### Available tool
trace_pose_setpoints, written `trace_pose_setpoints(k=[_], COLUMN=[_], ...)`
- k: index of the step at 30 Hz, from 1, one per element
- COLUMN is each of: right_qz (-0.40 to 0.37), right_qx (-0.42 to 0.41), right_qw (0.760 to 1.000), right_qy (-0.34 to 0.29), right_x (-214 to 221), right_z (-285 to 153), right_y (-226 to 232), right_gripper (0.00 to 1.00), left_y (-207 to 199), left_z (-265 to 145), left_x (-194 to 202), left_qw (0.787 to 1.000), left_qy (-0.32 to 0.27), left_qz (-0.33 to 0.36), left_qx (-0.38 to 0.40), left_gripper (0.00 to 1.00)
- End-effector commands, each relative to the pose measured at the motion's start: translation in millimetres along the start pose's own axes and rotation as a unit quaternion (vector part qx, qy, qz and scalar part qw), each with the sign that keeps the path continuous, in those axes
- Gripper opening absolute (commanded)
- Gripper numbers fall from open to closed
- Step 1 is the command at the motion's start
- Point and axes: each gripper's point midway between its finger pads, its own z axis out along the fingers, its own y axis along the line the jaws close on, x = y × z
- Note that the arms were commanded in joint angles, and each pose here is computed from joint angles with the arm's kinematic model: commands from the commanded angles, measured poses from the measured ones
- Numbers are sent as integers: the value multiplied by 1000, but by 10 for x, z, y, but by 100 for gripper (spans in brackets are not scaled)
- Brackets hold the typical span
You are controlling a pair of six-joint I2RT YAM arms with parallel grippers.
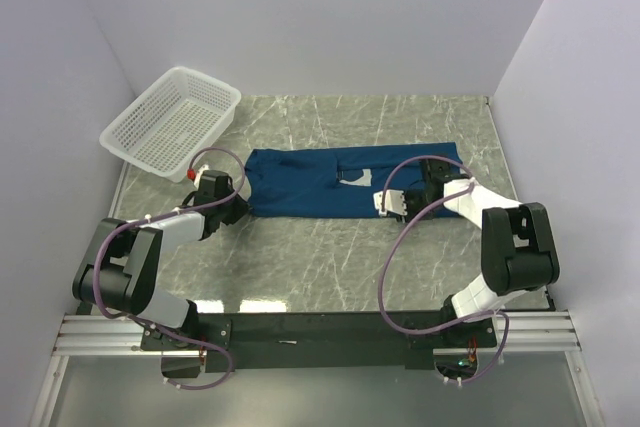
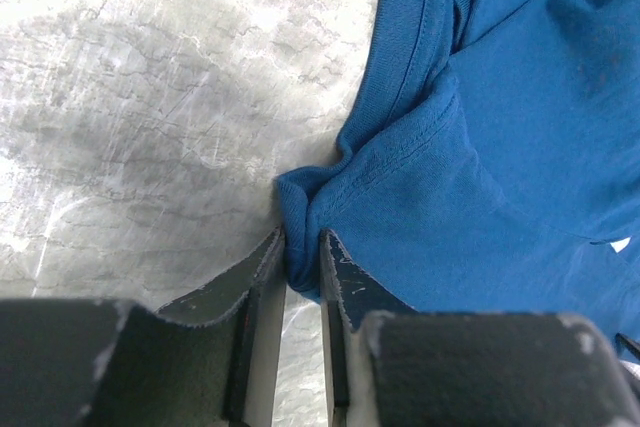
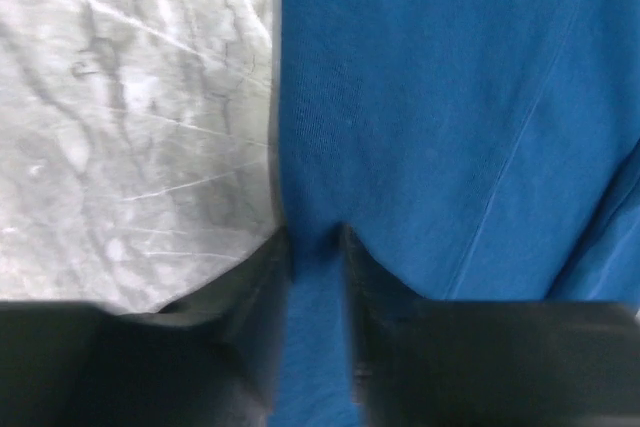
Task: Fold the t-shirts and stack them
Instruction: Fold the tshirt
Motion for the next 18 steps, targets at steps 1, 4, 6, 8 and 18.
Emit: trace_pose_setpoints(k=[1,4,6,8,18], right_qz=[-2,-13,-22,-30,-120], right_qx=[-15,-19,-25,-41,-121], right_qw=[999,999,999,999,985], right_qy=[28,28,22,18,-7], right_x=[122,123,92,56,-154], right_z=[95,93,63,-20,-495], right_y=[44,124,204,348,1294], right_gripper=[30,9,0,0,0], left_y=[53,50,48,64,200], left_z=[24,36,45,50,22], left_x=[43,23,36,37,102], left_qw=[1000,1000,1000,1000,999], left_qy=[8,6,13,16,29], left_qz=[11,12,16,21,27], left_qx=[0,-1,-1,-3,-16], left_gripper=[24,21,20,19,18])
